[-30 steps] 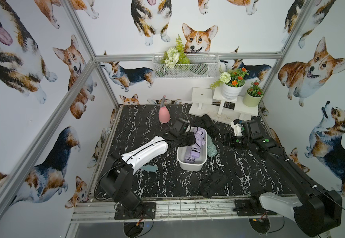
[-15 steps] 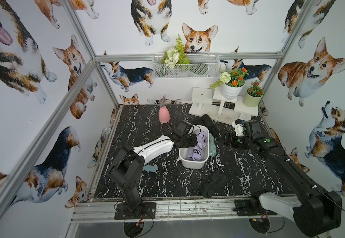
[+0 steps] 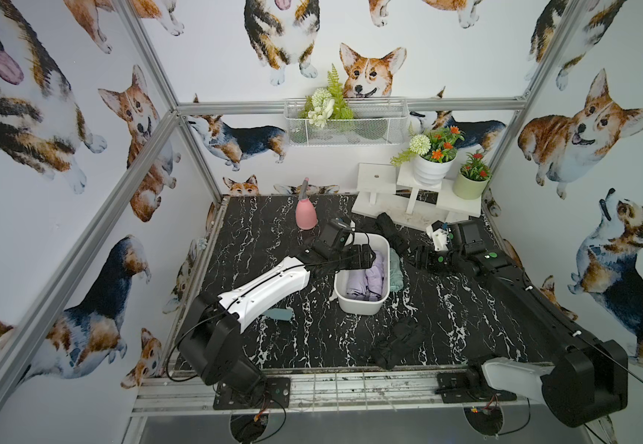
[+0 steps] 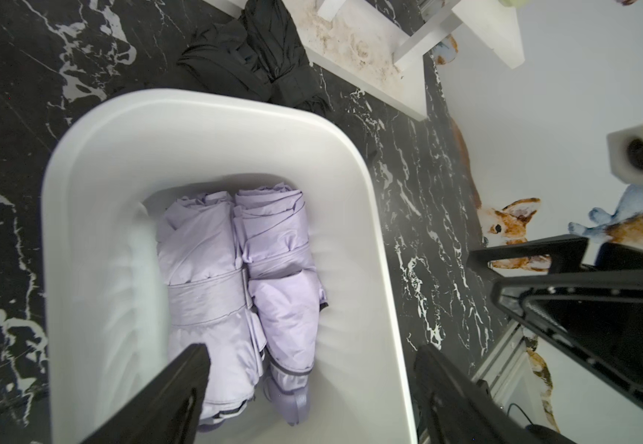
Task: Put the umbrella into the storage box
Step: Place the umbrella in the storage box, then pick up the umbrella from the center of the board.
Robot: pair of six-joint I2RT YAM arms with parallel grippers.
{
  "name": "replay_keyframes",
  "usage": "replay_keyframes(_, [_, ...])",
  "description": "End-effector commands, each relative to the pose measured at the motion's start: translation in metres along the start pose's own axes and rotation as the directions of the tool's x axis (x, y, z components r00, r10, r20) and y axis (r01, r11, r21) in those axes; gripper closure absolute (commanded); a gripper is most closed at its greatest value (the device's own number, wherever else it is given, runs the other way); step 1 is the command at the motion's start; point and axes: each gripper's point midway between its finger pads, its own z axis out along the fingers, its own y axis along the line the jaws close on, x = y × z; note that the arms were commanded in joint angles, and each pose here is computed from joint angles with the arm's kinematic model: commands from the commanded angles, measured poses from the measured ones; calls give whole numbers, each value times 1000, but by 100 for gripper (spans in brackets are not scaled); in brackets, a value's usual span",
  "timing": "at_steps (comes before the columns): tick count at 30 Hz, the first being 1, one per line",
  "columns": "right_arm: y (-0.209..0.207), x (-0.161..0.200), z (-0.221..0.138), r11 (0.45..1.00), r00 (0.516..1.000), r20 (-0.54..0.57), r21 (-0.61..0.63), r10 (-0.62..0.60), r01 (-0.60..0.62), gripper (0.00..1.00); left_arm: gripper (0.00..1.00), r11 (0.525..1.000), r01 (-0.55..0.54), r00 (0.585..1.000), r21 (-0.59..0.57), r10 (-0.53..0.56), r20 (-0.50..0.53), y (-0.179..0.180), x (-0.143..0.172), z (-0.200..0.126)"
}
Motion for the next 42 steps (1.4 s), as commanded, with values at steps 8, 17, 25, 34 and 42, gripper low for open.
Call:
replay_keyframes(8, [23, -13, 4, 996, 996, 28, 30, -80, 80, 36, 18, 997, -45, 998, -61, 47, 46, 11, -14, -22])
replay_keyframes(17, [-11, -14, 0, 983, 998, 44, 181, -52, 43, 32, 16, 987, -38, 991, -156, 57, 121, 43, -25, -68])
replay_keyframes(25, [-34, -27, 21, 961, 992, -50, 248, -113, 122, 35, 20, 993, -9, 1000, -116, 11, 18, 68, -3, -41])
replay_keyframes(34, [-50, -5, 79, 974, 981, -195, 226, 20, 25, 32, 22, 991, -37, 999, -126, 36, -11, 74, 1, -29])
replay_keyframes(42, [-54, 11, 116, 974, 963, -256, 227, 81, -21, 29, 22, 991, -39, 999, -130, 38, -13, 76, 2, -27])
